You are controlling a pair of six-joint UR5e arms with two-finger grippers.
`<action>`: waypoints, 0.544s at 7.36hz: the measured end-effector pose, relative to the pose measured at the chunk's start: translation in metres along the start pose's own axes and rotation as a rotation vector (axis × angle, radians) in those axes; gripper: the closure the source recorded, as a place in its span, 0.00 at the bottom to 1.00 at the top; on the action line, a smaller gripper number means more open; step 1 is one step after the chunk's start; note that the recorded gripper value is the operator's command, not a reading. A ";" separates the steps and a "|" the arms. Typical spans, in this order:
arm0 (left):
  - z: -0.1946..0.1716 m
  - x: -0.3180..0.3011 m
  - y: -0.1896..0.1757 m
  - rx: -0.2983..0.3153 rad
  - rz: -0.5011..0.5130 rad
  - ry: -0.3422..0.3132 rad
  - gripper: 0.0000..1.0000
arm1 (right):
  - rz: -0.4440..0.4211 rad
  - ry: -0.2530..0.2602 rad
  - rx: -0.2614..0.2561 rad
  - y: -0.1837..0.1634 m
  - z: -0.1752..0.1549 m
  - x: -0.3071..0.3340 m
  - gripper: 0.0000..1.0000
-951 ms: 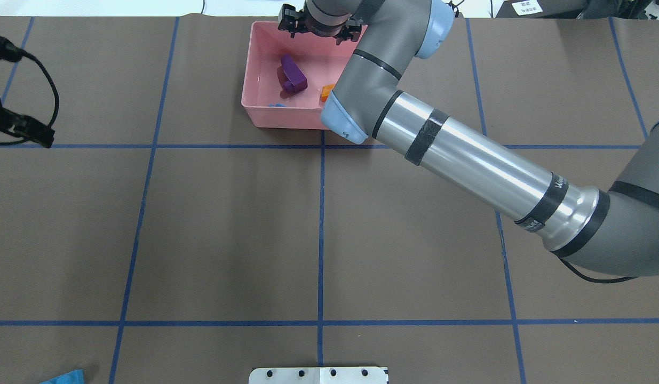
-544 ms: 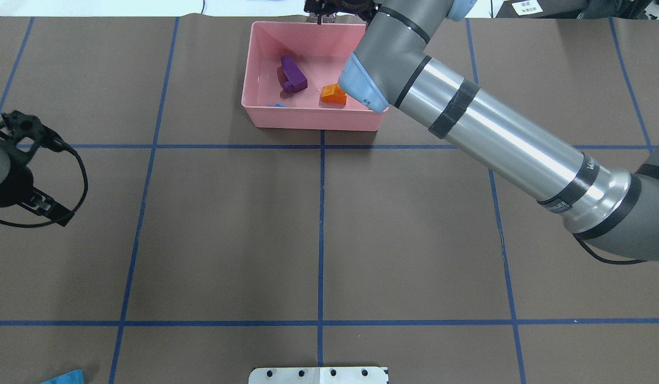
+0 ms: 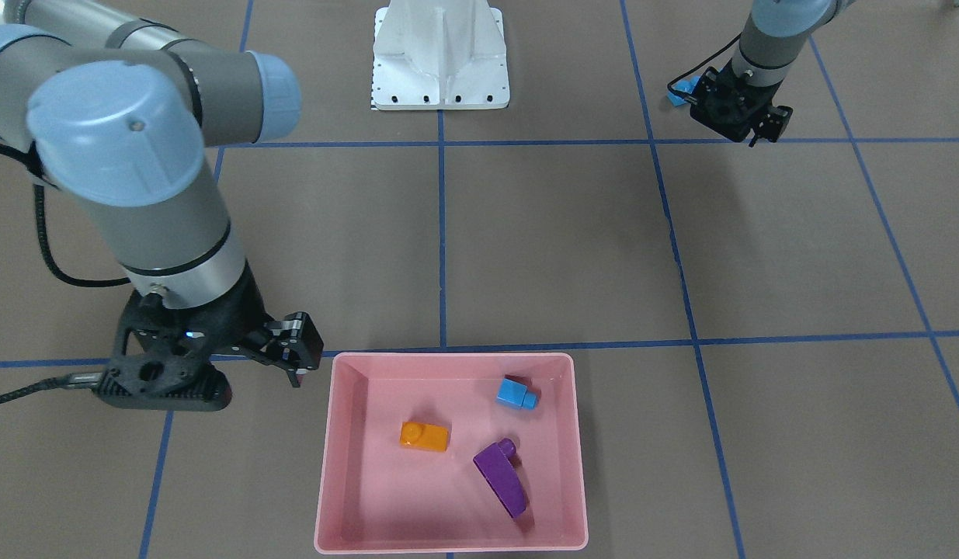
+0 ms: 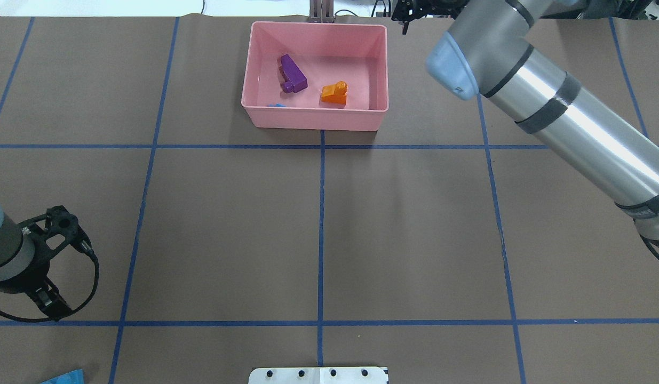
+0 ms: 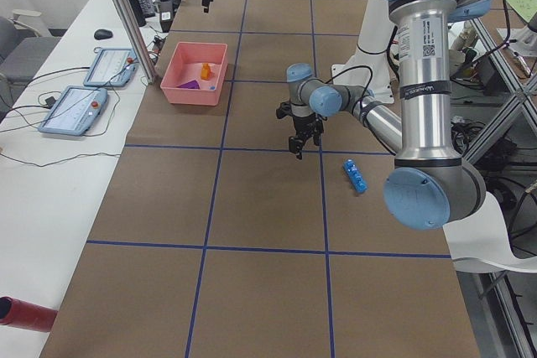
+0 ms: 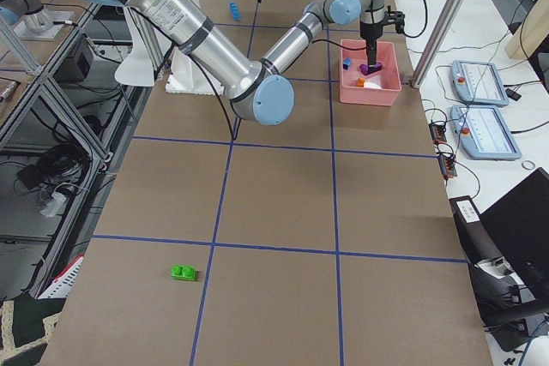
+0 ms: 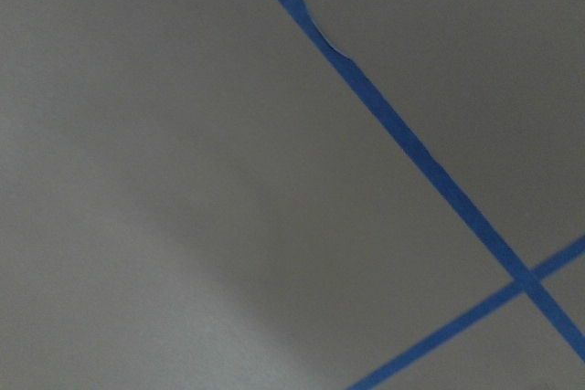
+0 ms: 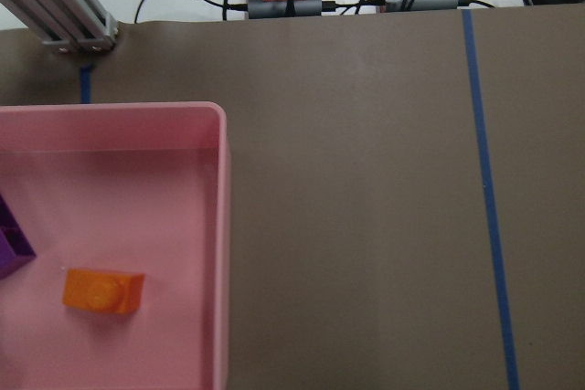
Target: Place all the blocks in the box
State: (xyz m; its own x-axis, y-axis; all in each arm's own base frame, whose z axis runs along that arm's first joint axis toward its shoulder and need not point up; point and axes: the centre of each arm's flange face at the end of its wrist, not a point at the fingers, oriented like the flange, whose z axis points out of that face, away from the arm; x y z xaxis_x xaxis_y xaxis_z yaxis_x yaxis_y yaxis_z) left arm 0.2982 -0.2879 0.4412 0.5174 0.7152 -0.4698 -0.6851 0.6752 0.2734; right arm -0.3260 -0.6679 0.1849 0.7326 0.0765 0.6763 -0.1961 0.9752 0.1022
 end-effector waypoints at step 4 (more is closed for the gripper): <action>0.041 0.042 0.019 -0.119 0.066 0.041 0.00 | -0.037 0.004 -0.033 0.011 0.011 0.061 0.00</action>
State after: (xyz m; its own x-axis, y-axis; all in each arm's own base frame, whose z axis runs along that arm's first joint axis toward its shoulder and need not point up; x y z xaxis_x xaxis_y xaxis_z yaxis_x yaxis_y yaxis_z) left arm 0.3281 -0.2375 0.4604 0.4493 0.7480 -0.4884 -0.7745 0.5987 0.2044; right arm -0.2909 -0.6544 0.2353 0.7413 0.0413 0.6699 -0.1477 0.9837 0.1028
